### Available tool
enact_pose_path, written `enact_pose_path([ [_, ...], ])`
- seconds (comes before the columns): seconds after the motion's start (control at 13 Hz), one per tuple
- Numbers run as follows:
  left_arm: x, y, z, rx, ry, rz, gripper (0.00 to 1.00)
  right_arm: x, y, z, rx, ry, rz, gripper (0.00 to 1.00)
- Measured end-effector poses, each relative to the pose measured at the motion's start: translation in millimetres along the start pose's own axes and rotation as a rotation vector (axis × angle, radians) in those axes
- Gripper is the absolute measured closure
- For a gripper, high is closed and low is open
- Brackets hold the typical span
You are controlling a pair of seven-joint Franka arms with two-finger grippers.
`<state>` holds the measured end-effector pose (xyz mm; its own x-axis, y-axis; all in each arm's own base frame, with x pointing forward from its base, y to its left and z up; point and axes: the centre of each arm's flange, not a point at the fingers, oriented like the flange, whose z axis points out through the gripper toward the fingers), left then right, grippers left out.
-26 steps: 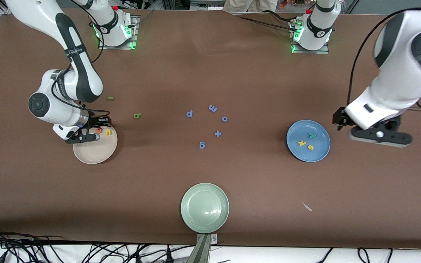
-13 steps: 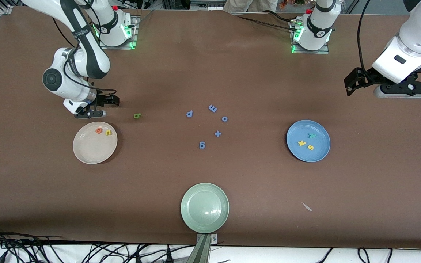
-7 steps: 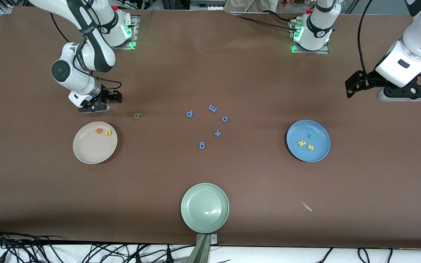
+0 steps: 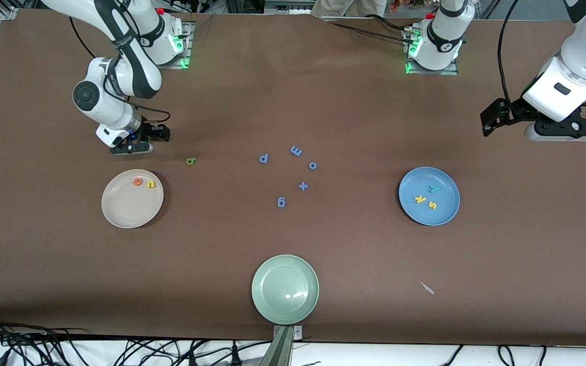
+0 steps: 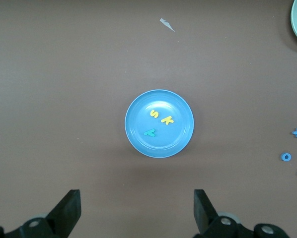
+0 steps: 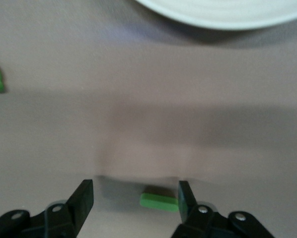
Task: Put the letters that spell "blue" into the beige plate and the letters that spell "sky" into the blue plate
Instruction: 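Carry the green bar into the beige plate and open the right gripper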
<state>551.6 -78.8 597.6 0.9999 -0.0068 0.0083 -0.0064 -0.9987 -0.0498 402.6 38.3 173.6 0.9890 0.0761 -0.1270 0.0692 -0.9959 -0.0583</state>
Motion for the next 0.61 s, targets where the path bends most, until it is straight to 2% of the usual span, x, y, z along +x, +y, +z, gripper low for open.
enact_pose_path([
  [0.46, -0.4, 2.7, -0.1, 0.0, 0.0, 0.005, 0.0, -9.9, 2.1, 5.8, -0.006, 0.006, 0.001, 0.25],
  [0.54, -0.4, 2.7, -0.1, 0.0, 0.0, 0.005, 0.0, -10.5, 3.0, 4.9, -0.006, 0.01, 0.0, 0.34],
  [0.61, -0.4, 2.8, -0.1, 0.0, 0.0, 0.005, 0.0, -11.5, 3.3, 4.8, -0.006, 0.011, -0.003, 0.34],
])
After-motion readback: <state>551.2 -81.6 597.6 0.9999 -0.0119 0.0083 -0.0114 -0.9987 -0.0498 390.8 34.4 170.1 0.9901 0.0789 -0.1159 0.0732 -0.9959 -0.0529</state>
